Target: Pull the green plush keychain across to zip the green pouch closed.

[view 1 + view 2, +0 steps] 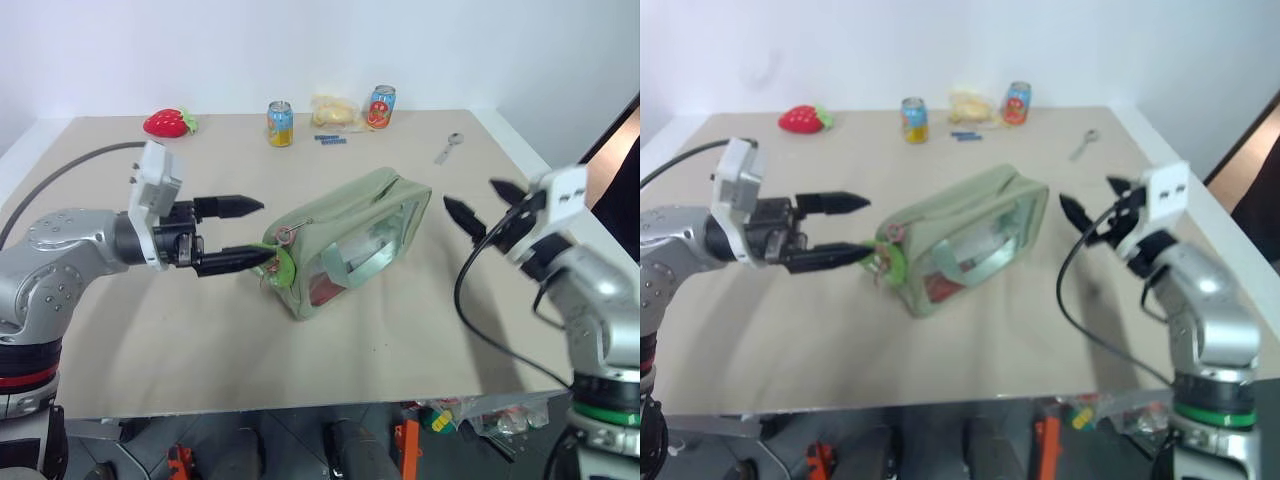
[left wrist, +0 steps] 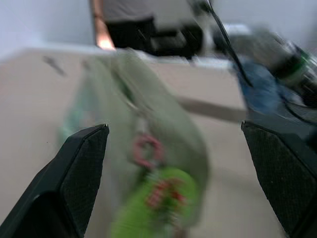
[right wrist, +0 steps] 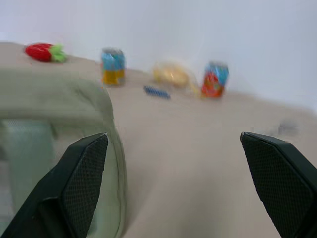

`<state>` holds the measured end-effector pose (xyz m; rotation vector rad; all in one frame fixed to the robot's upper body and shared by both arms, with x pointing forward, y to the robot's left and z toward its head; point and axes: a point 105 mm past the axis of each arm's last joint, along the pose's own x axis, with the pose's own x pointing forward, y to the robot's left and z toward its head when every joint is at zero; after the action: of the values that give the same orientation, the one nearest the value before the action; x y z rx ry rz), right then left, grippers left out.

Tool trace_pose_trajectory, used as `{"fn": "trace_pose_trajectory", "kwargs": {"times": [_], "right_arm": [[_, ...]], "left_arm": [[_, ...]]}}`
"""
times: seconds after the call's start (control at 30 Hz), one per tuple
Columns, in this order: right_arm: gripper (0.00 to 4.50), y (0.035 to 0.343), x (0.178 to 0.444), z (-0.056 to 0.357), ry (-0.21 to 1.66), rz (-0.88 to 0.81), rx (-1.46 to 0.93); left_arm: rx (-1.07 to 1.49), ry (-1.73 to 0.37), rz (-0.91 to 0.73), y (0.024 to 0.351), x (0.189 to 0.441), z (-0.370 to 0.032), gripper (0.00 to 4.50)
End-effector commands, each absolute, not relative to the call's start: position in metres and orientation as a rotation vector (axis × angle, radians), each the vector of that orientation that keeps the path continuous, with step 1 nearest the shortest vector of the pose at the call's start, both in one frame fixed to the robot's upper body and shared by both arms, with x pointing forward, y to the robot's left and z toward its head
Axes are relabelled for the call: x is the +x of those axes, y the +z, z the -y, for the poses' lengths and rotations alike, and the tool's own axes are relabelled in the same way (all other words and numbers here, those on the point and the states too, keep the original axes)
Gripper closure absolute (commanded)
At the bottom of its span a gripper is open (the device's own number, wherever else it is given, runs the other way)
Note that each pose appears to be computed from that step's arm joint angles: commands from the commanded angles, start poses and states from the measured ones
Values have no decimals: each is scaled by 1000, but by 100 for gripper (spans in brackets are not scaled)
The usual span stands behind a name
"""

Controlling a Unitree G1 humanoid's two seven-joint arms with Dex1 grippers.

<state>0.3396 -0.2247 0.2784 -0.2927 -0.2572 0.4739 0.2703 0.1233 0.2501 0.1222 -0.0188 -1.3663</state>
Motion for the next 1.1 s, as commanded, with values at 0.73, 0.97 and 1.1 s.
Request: {"fn": "trace_pose_trajectory", "kwargs": {"times": [0.73, 0.97, 1.1], "right_arm": [[158, 268, 382, 185, 1144, 128, -689], [393, 255, 375, 189, 1166, 86, -713], [448, 254, 369, 190, 1172, 78, -721]], "left_arm": [[155, -1331, 75, 251, 270, -108, 0], [154, -1314, 84, 255, 273, -108, 0], [161, -1282, 94, 255, 280, -109, 0]]}}
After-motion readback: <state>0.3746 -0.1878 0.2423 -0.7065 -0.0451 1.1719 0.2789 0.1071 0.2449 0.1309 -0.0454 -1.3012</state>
